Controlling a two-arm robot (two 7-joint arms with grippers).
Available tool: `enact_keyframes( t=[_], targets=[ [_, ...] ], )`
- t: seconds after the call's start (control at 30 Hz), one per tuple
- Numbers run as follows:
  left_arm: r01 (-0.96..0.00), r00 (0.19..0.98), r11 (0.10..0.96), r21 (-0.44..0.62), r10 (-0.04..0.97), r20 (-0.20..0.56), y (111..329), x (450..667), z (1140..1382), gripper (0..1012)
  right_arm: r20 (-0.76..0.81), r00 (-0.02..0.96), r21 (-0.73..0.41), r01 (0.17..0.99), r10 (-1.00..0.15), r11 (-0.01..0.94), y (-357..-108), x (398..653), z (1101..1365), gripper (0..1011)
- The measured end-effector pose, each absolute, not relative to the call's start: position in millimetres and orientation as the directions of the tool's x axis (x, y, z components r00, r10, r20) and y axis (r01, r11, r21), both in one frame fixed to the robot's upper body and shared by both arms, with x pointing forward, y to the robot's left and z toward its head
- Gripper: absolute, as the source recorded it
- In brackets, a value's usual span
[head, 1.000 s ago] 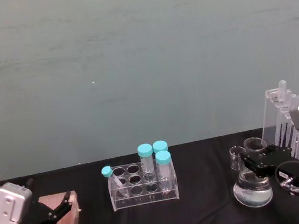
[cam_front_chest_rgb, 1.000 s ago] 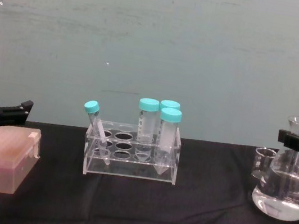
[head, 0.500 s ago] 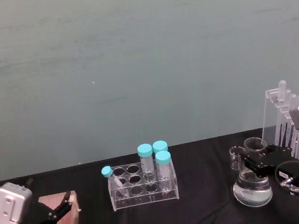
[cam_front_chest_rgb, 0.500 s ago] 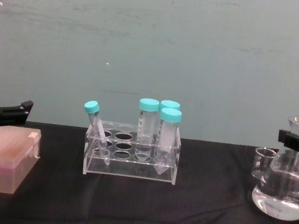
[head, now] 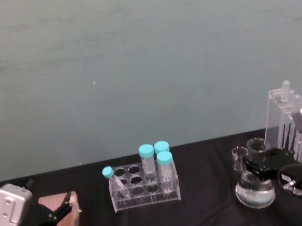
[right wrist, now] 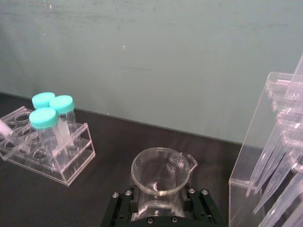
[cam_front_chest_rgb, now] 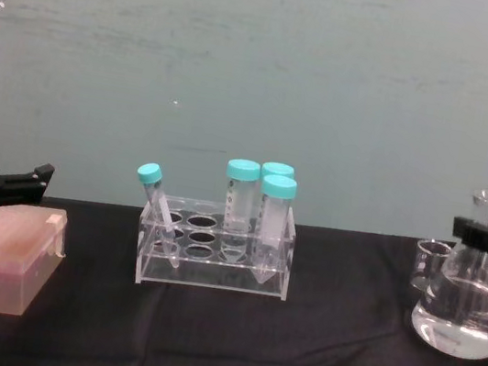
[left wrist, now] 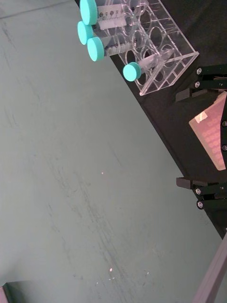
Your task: Place the experimental apparatus aside using one hand.
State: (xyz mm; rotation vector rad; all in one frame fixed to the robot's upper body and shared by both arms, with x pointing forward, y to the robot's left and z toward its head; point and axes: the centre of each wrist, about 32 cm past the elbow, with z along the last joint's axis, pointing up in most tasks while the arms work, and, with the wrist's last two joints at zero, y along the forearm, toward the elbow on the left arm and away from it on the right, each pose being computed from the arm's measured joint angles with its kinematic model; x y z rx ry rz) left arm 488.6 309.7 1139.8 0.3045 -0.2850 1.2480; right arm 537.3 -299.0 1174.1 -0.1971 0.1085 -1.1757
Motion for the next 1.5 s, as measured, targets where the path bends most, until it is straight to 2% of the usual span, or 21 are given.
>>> enact_keyframes(
  t=[0.07, 0.1, 0.23, 0.27, 0.37, 0.57, 1.5],
  targets=[
    [-0.955, 0.292, 0.287, 0.070, 0.880, 0.374, 309.7, 488.6, 1139.8, 1000, 0.018, 0.382, -0.210, 0.905, -0.924, 0.370, -299.0, 537.3, 1174.1, 574],
    [-0.955, 0.292, 0.287, 0.070, 0.880, 0.374, 309.7, 488.6, 1139.8, 1000, 0.018, 0.382, -0.210, 0.905, -0.924, 0.370, -299.0, 537.3, 1174.1, 574],
    [-0.955, 0.292, 0.287, 0.070, 0.880, 0.374, 309.7, 488.6, 1139.8, 1000, 0.018, 0.382, -0.210, 0.905, -0.924, 0.370, -299.0, 537.3, 1174.2, 715],
    [-0.955, 0.292, 0.287, 0.070, 0.880, 0.374, 309.7, 488.6, 1139.8, 1000, 0.018, 0.382, -0.210, 0.905, -0.924, 0.370, -299.0, 537.3, 1174.2, 715],
    [-0.955, 0.292, 0.287, 0.070, 0.880, 0.374, 309.7, 488.6, 1139.8, 1000, 0.018, 0.383, -0.209, 0.905, -0.924, 0.371, -299.0, 537.3, 1174.2, 844],
    [-0.955, 0.292, 0.287, 0.070, 0.880, 0.374, 309.7, 488.6, 1139.8, 1000, 0.018, 0.382, -0.208, 0.905, -0.924, 0.370, -299.1, 537.4, 1174.5, 985],
    [-0.955, 0.292, 0.287, 0.070, 0.880, 0.374, 309.7, 488.6, 1139.8, 1000, 0.020, 0.374, -0.199, 0.910, -0.927, 0.363, -299.0, 535.1, 1178.3, 1000]
  ],
)
